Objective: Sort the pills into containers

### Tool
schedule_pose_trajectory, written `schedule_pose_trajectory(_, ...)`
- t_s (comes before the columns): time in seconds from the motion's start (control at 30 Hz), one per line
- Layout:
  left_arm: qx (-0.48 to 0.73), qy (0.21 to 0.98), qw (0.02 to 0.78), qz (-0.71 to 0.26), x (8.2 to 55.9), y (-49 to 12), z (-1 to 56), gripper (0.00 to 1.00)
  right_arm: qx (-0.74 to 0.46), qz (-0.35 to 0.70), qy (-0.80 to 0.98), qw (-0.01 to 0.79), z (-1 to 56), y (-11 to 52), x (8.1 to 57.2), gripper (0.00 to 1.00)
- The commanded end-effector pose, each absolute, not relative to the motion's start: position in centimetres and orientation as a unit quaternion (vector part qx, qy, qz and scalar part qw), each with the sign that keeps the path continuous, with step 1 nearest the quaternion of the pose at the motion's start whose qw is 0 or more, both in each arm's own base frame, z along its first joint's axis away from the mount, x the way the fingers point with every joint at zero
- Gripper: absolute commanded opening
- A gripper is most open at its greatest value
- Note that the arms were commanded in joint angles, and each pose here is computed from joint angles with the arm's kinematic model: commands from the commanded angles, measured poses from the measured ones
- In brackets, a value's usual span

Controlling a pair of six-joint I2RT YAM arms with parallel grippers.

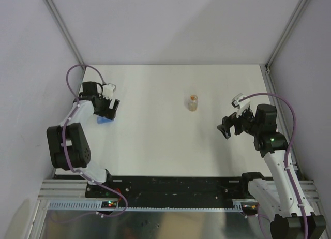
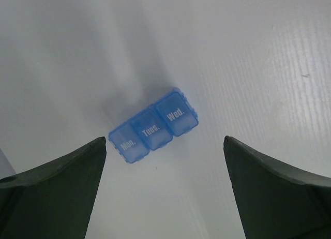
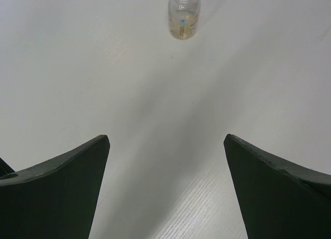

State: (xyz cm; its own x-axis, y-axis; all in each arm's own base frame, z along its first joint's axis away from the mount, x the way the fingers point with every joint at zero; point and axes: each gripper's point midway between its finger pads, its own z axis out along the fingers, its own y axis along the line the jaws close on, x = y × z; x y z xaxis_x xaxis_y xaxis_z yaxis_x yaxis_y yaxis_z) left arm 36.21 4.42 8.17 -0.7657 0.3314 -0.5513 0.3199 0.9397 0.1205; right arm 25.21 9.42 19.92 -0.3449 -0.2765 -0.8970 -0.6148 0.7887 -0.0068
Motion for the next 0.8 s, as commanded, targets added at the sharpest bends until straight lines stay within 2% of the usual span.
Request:
schedule_pose_trajectory(0.0,0.214,0.940,0.264,0.018,37.1,5.4,8.1,0.98,-0.293,0.175,0.790,0.509,20.6,10.0,24.9,1.00)
schedule_pose_trajectory(0.27,0.276,0.940,0.201,0.010,37.6,6.0,6.0,0.98,-0.298,0.181,0.789,0.505,20.6,10.3,24.7,1.00)
schedule_pose_trajectory(0.77,0.366,0.921,0.129,-0.017,36.9,6.2,4.6,0.98,-0.295,0.179,0.794,0.500,20.3,10.2,24.9,1.00)
